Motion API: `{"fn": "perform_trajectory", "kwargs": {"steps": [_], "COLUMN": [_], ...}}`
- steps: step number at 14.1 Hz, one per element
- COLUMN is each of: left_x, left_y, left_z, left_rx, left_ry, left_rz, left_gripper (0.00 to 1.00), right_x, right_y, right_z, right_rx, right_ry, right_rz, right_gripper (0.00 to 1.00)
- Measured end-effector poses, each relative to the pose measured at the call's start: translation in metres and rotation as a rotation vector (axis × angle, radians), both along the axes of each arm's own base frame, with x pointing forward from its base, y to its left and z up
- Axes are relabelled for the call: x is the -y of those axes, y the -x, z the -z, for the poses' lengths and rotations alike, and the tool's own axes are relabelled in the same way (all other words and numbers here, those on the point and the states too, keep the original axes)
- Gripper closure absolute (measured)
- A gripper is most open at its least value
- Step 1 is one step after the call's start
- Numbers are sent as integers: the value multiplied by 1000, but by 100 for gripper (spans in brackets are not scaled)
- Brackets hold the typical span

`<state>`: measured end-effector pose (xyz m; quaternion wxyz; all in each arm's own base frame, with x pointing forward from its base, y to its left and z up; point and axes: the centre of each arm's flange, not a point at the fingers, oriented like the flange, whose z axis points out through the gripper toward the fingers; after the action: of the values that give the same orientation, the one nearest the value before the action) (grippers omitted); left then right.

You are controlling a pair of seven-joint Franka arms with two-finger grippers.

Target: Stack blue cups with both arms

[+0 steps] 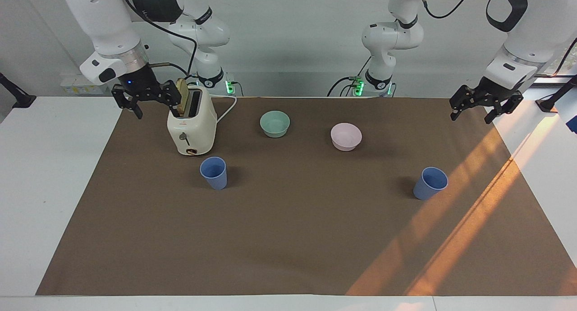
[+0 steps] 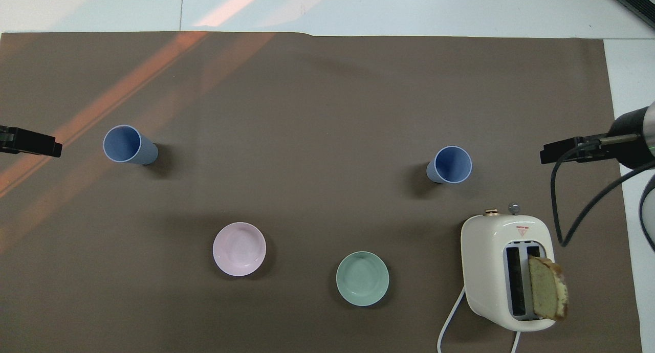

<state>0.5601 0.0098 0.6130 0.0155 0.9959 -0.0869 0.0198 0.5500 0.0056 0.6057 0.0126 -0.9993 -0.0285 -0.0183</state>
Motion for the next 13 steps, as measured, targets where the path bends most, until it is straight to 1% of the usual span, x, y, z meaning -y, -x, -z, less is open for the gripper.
{"fn": "perform_trajectory", "kwargs": {"steps": [13], "left_x": [3], "left_y": [0], "left_z": [0], "left_rx": [-1], "left_ry": [0], "left_rz": [5], "left_gripper": [0], "right_x": [0], "right_y": [0], "right_z": [0], "right_rx": [0], "right_ry": [0], "right_rz": [0], "right_gripper": [0]}}
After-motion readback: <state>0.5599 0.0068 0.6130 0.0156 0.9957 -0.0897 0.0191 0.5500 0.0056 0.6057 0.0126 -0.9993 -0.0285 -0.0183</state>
